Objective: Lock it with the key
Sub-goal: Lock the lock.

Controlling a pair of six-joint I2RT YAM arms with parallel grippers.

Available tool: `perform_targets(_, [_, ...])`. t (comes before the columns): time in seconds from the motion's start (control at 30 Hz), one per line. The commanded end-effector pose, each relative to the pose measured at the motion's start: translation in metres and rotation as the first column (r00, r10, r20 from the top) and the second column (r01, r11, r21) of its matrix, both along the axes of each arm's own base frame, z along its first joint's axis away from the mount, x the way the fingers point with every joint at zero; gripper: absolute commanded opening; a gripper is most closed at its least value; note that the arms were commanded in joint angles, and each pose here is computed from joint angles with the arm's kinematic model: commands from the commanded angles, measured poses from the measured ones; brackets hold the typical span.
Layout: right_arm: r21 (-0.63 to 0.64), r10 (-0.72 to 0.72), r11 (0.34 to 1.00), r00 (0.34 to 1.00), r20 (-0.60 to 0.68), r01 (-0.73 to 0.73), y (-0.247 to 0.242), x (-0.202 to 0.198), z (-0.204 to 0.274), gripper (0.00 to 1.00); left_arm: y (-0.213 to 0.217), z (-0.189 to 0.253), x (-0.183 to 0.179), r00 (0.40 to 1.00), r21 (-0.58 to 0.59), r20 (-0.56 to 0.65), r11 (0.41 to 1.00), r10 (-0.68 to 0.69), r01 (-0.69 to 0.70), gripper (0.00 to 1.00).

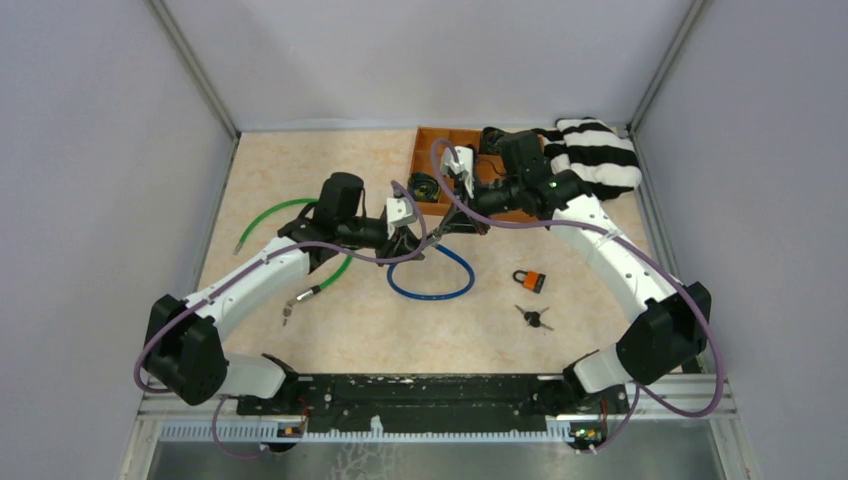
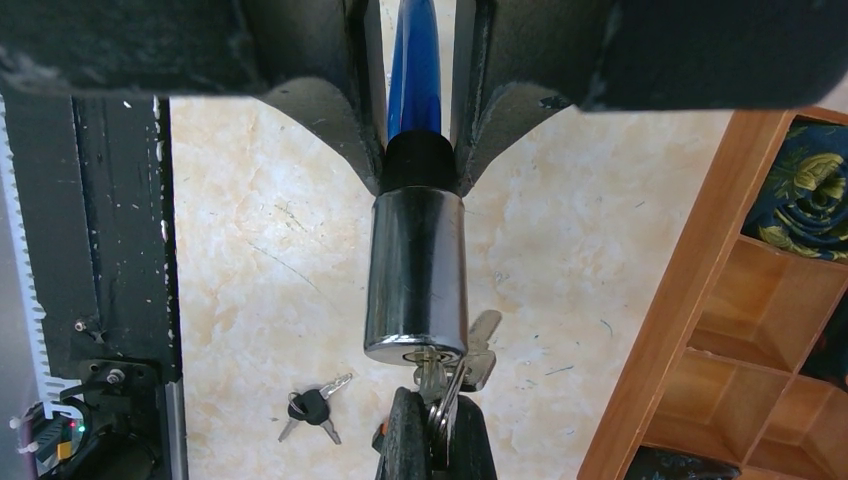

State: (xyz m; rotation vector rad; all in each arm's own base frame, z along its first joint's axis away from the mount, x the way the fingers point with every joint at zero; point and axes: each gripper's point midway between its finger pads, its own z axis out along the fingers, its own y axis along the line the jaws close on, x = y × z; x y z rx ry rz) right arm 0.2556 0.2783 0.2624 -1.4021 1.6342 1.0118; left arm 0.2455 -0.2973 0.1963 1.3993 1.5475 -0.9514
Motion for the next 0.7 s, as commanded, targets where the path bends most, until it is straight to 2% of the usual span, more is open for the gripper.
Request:
perform_targets(0.0, [0.007, 0.054, 0.998, 0.991, 0.125, -0.055, 0.006, 0.007, 0.015, 0.00, -0.001, -0.001, -0.006, 1.000, -0.006, -0.002, 1.000, -0.029, 0.029, 0.00])
perform_targets(0.3, [-0.024, 0.069, 0.998, 0.987, 0.145, -0.066, 0.014, 0.007, 0.005, 0.00, 0.000, -0.001, -0.004, 1.000, 0.002, 0.013, 1.000, -0.024, 0.024, 0.00])
perform_targets(0.5, [-0.047, 0.049, 0.998, 0.992, 0.114, -0.044, 0.017, 0.007, -0.005, 0.00, 0.001, -0.001, 0.000, 1.000, 0.008, 0.022, 1.000, -0.009, 0.009, 0.00])
perform_targets(0.67, [-0.067, 0.098, 0.994, 0.967, 0.235, -0.084, 0.013, 0.009, -0.004, 0.00, 0.000, -0.002, -0.005, 0.999, 0.001, 0.011, 0.999, -0.033, 0.033, 0.00])
